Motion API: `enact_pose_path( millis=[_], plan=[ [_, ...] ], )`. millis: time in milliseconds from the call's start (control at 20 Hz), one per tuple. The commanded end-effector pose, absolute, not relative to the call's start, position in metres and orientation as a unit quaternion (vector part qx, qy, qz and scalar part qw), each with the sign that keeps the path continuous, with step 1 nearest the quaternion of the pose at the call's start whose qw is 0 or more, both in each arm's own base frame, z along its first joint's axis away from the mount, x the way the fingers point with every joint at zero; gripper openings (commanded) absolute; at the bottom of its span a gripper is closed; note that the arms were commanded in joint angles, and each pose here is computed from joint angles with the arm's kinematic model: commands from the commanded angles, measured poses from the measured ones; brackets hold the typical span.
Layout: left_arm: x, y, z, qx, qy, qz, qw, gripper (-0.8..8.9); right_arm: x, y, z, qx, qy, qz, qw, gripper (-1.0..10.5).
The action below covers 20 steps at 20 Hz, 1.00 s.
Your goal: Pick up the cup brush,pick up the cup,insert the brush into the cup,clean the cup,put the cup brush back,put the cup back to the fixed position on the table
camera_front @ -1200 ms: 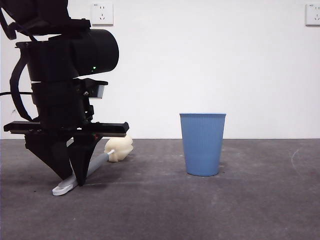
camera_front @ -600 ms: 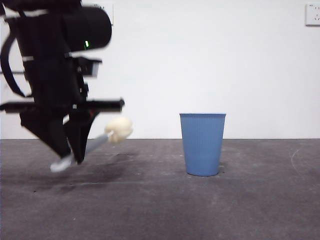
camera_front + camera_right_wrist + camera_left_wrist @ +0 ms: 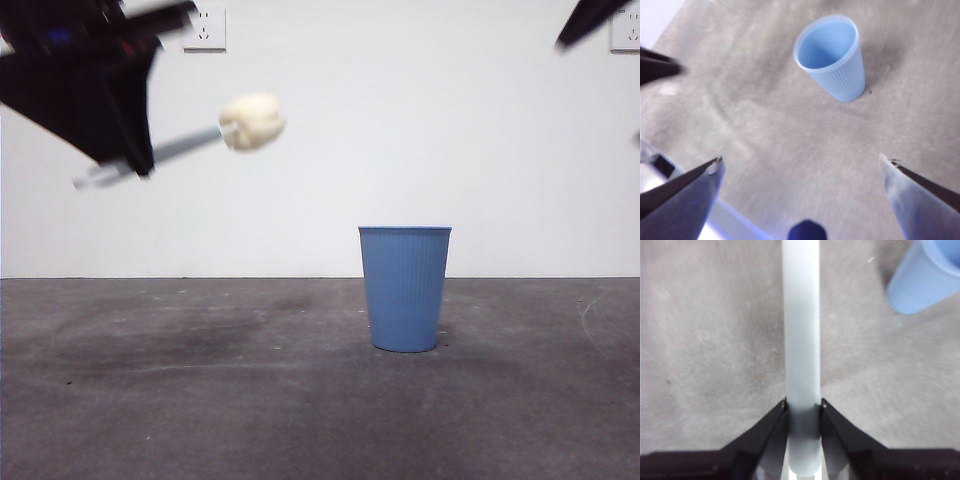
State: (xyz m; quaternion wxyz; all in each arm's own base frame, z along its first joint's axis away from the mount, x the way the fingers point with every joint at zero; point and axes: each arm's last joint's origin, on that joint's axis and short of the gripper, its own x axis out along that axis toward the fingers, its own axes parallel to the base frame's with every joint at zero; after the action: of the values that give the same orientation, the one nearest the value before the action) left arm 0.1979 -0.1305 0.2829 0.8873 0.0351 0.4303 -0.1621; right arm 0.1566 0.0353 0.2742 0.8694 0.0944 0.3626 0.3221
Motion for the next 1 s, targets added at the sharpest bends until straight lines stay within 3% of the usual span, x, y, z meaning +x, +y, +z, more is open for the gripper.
enact_pose_path(
  millis=[50, 450, 650, 1000],
  plan=[
    [0.185, -0.122, 0.293, 0.043, 0.422, -0.181, 0.887, -0.09, 0.165, 0.04, 0.255, 0.117, 0.342, 0.324, 0.874, 5.6],
    [0.152, -0.106, 0.303, 0.049, 0.46, -0.263, 0.847, -0.09, 0.2, 0.063, 0.201, 0.092, 0.327, 0.341, 0.877, 5.6],
    [0.149, -0.104, 0.301, 0.061, 0.476, -0.272, 0.834, -0.09, 0.216, 0.075, 0.171, 0.047, 0.338, 0.34, 0.876, 5.6],
    [0.148, -0.104, 0.3, 0.062, 0.478, -0.272, 0.833, -0.09, 0.24, 0.099, 0.141, 0.016, 0.298, 0.339, 0.892, 5.6]
  ],
)
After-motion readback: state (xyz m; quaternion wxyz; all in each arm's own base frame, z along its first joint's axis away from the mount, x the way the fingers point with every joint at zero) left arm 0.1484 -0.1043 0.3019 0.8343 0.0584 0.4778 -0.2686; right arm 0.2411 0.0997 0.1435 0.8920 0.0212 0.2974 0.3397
